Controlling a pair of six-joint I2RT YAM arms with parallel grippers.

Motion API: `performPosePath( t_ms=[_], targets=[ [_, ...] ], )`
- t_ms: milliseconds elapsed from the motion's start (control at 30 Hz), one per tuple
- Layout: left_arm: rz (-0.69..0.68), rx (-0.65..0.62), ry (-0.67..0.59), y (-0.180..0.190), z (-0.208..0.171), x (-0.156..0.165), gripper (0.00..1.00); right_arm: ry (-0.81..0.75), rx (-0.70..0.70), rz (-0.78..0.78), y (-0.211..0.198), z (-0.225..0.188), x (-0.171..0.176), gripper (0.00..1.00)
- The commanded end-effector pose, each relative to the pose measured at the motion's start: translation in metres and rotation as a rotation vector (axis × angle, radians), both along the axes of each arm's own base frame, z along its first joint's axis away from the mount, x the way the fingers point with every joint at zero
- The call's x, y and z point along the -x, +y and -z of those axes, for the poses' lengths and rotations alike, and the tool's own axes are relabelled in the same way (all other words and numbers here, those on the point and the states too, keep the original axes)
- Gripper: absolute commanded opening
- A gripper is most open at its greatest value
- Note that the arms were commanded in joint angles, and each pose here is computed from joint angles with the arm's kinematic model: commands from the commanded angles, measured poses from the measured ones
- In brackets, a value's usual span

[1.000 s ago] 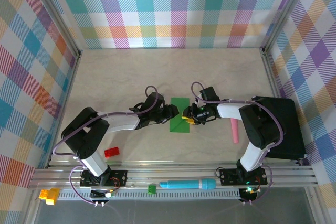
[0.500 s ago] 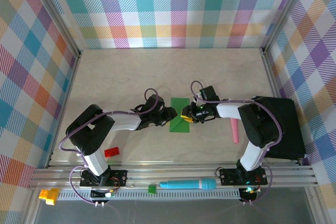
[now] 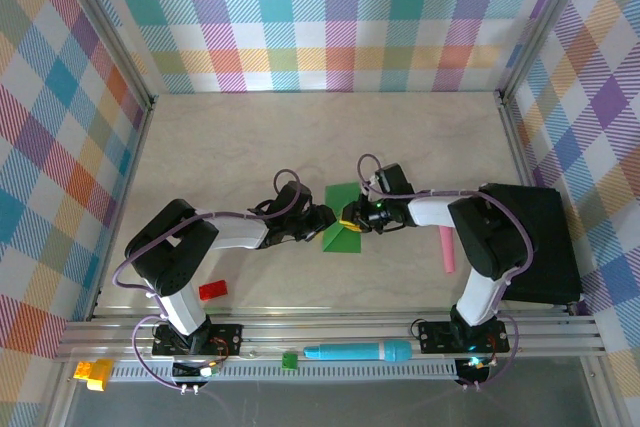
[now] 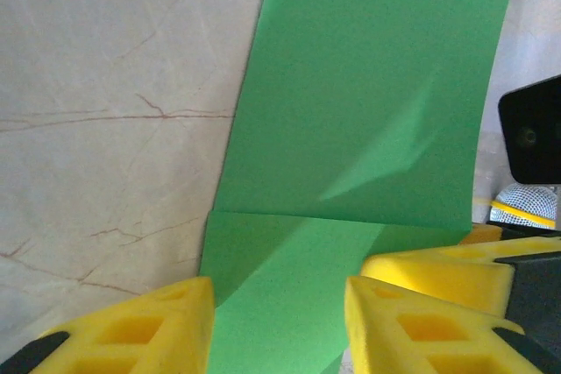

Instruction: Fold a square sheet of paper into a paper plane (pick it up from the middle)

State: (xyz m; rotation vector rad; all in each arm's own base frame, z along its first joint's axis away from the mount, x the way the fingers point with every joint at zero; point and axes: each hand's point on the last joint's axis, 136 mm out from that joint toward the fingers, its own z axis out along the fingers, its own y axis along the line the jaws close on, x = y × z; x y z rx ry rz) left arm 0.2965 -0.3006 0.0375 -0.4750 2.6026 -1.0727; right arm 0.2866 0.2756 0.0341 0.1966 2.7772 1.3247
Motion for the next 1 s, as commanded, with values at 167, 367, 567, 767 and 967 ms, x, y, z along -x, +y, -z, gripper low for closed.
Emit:
performPosePath(
  t_ms=[167, 367, 567, 767, 967],
  targets=[
    [-0.052, 0.014, -0.024, 0.014, -0.012, -0.006, 0.44, -0.054, 0.004, 0.009, 0.003, -0.005, -0.006, 0.13],
    [-0.089, 0.005, -0.081, 0.039, -0.045, -0.009, 0.5, -0.202, -0.003, 0.005, 0.001, -0.04, -0.018, 0.08],
    [-0.105, 0.025, -0.181, 0.063, -0.094, -0.006, 0.75, -0.399, -0.117, -0.033, 0.008, -0.105, -0.029, 0.07],
    [-0.089, 0.172, -0.298, 0.067, -0.145, -0.002, 1.0, -0.477, -0.294, -0.113, 0.02, -0.165, -0.022, 0.07],
    [0.009, 0.331, -0.285, 0.039, -0.161, -0.001, 1.0, -0.476, -0.425, -0.175, 0.029, -0.2, -0.01, 0.08]
  ],
)
